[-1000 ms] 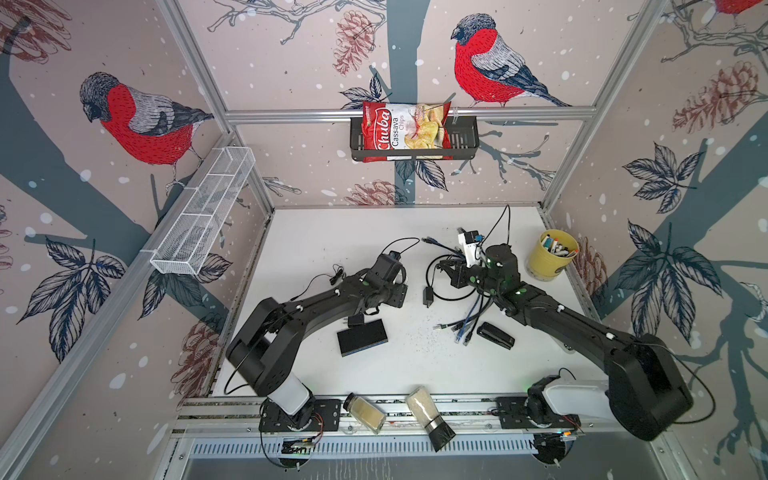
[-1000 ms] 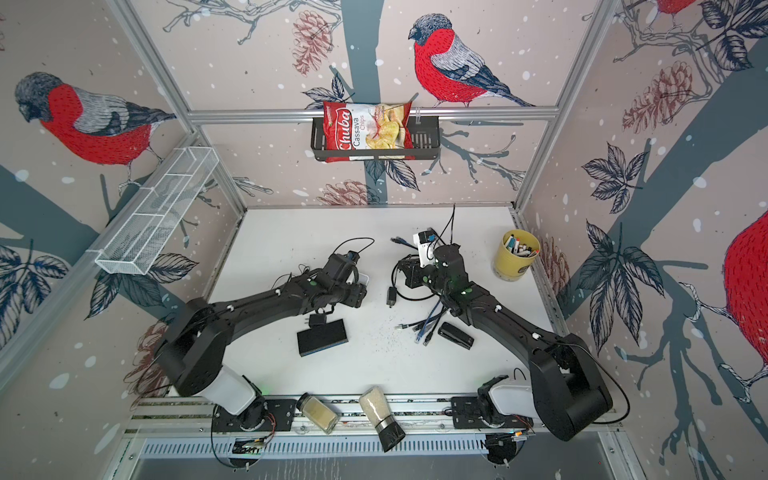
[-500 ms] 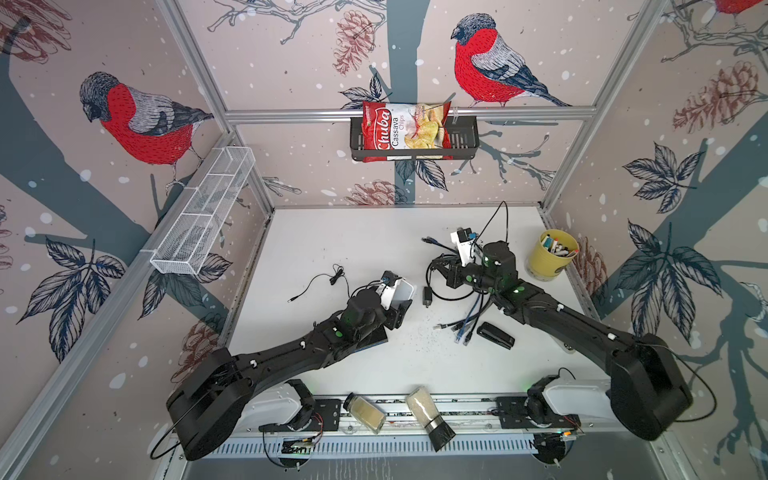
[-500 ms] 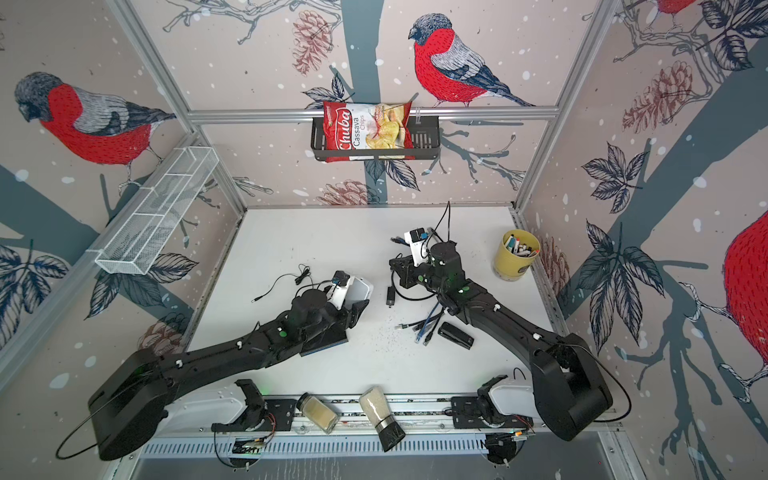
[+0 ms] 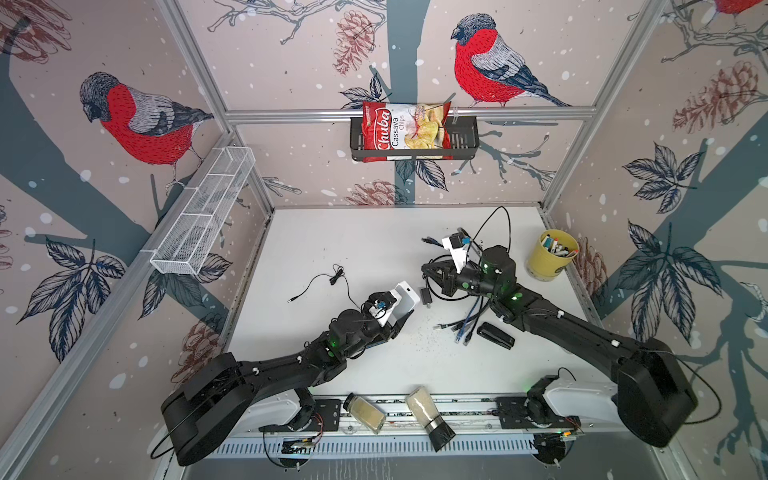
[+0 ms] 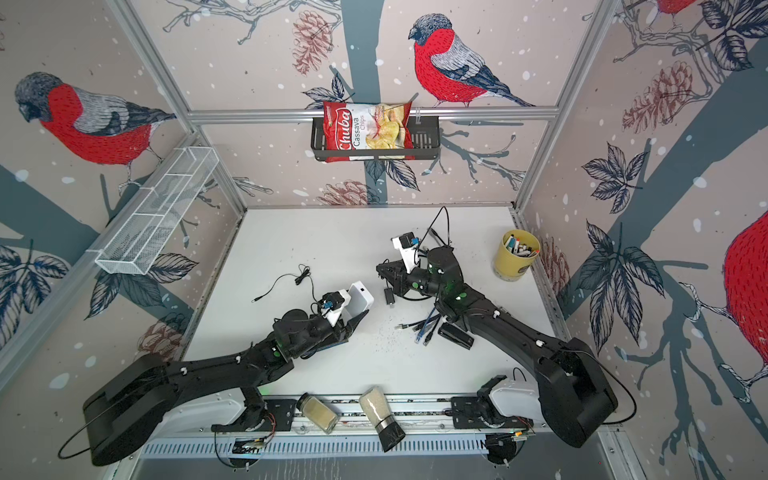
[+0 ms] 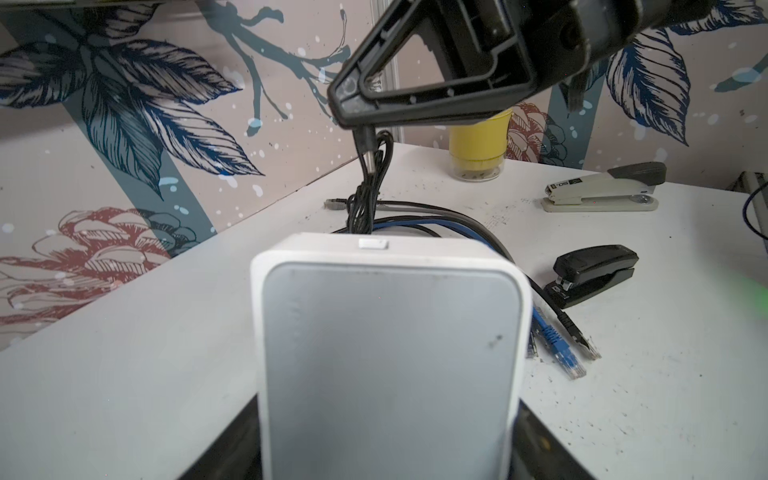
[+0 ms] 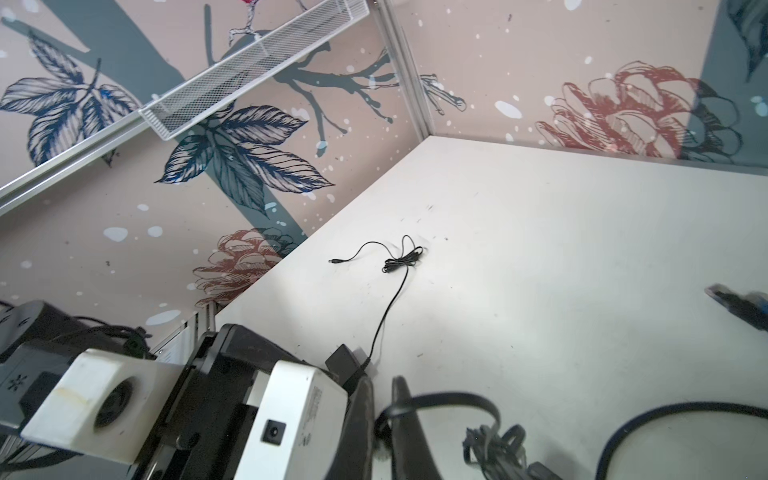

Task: Insert the plug into the switch port

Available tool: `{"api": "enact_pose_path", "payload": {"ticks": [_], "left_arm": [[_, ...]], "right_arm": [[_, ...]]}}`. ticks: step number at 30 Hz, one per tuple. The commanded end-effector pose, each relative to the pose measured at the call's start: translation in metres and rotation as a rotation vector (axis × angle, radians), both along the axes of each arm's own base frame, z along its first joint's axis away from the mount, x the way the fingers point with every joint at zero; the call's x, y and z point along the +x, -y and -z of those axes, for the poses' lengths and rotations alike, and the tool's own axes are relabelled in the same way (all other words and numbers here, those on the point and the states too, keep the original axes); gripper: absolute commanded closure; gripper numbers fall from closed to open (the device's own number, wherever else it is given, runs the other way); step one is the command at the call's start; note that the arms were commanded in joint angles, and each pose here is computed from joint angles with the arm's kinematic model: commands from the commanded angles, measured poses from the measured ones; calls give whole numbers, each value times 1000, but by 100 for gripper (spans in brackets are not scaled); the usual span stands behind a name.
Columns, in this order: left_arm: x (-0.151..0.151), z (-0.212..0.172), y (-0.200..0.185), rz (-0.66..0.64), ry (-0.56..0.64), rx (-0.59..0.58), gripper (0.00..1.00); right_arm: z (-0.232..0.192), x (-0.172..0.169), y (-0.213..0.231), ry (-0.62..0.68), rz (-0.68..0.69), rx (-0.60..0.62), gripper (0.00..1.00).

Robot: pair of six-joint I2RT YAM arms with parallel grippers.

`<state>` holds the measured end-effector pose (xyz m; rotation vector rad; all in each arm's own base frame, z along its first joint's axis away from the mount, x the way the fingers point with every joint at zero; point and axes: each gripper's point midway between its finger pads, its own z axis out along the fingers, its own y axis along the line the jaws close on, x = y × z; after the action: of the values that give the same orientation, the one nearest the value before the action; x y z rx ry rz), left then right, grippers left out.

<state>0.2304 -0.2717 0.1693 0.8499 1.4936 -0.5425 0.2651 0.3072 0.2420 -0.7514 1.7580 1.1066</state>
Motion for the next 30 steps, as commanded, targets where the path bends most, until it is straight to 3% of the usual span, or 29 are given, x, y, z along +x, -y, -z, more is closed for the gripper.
{"api": "enact_pose_path", "payload": {"ticks": [1, 18, 30], "left_arm": [[-5, -25, 6, 48, 143, -44, 63], [-2, -30, 13, 65, 198, -45, 63], [-7, -32, 13, 82, 191, -65, 64]], "right_arm": [[-21, -19, -7, 101, -89, 51, 99], [-25, -57, -11, 148, -206, 98, 100], [-28, -51, -20, 154, -186, 119, 99]]}}
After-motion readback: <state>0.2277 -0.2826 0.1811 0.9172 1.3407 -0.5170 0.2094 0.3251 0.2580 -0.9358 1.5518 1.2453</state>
